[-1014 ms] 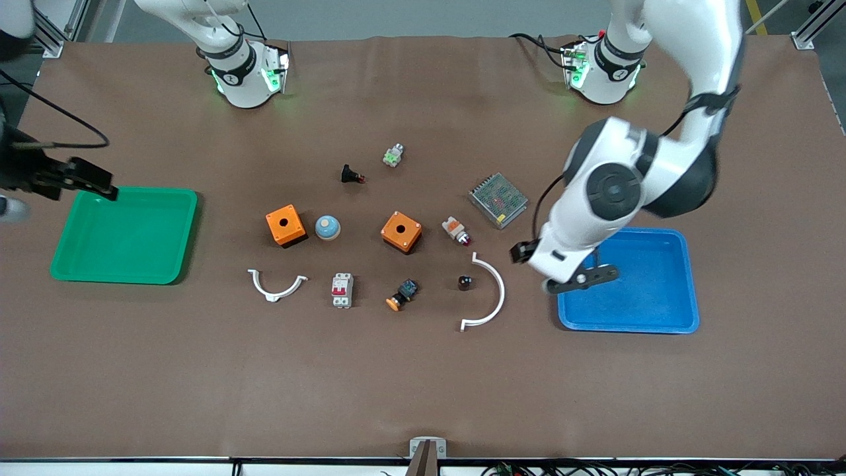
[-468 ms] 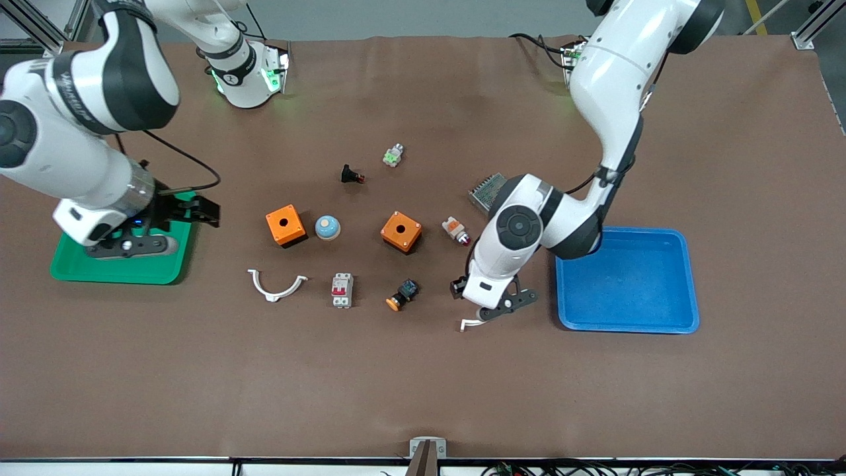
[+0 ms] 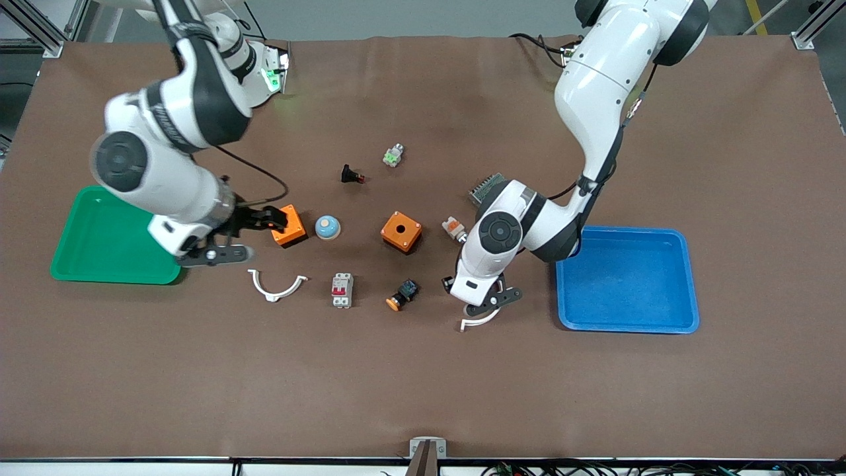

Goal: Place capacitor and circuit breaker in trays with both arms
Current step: 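Carry the capacitor into the blue tray while the right gripper reaches the breaker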

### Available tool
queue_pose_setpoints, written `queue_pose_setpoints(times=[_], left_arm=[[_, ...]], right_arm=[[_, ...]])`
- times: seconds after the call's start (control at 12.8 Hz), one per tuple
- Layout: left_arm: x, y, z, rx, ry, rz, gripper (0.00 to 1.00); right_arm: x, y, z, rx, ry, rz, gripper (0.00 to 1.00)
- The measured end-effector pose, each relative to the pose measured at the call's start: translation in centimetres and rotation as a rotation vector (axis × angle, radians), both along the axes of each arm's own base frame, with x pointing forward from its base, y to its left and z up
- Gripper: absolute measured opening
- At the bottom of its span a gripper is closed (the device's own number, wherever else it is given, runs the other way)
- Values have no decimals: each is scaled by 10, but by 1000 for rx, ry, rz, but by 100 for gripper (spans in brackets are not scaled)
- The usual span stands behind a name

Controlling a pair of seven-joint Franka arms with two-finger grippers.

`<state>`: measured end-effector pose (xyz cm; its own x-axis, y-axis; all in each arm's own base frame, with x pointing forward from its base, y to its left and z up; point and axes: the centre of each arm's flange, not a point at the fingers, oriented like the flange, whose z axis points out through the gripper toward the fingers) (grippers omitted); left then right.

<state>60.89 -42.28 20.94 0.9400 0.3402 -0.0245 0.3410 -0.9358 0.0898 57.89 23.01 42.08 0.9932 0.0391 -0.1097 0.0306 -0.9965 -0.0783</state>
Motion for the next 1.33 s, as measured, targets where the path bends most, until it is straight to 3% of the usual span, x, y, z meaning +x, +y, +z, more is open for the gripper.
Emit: queue_pose_setpoints(times=[0.31,0.39,0.62,0.94,1.09,1.33], left_arm=[[-2,0,-9,7,11,-1,48],[-1,0,-9,6,9,0,39],[14,7,14,-8,-26,32,34],[54,114,94,34,-2,173,34],[50,180,100,73,36,193,34],[37,273,65,122,108,236,34]], right_arm=[[-23,101,-49,-2,-41,-86,100],[-25,116,-66,-1,-48,-98,100],[-12,129,-99,-5,-52,-128,100],[14,120,-116,3,-85,-164,100],[22,114,-136,5,-98,-179,100],[35,95,-155,-1,-99,-181,100]])
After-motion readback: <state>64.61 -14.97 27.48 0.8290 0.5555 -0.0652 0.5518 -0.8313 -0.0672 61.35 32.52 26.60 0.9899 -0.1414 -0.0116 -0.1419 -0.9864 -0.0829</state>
